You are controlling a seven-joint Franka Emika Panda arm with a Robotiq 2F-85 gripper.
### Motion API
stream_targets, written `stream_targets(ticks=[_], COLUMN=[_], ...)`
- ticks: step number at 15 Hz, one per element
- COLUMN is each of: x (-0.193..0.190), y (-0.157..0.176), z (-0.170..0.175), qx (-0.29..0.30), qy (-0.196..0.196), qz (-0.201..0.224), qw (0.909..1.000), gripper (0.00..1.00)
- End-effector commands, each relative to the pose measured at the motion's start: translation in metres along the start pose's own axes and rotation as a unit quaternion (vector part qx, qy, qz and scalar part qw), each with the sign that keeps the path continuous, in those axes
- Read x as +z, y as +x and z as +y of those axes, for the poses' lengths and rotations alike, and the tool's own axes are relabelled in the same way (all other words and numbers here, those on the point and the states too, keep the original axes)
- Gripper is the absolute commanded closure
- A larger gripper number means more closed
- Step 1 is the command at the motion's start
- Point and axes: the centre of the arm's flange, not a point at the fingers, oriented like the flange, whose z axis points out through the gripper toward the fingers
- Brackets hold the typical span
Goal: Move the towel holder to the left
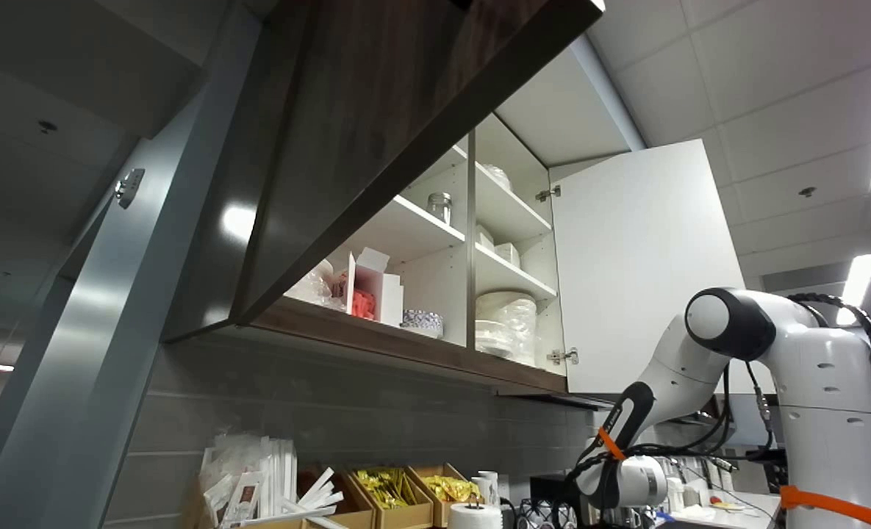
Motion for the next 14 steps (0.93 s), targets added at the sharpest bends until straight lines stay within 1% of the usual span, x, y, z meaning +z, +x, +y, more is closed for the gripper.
stream_targets(ticks=[1,14], x=[0.002,0.035], y=[0.008,0.011], z=[-0.004,-0.014], qx=[-0.001,-0.036], qy=[0.013,0.007], qz=[0.001,0.008], qw=[0.9999,0.9993], gripper=[0.00,0.00])
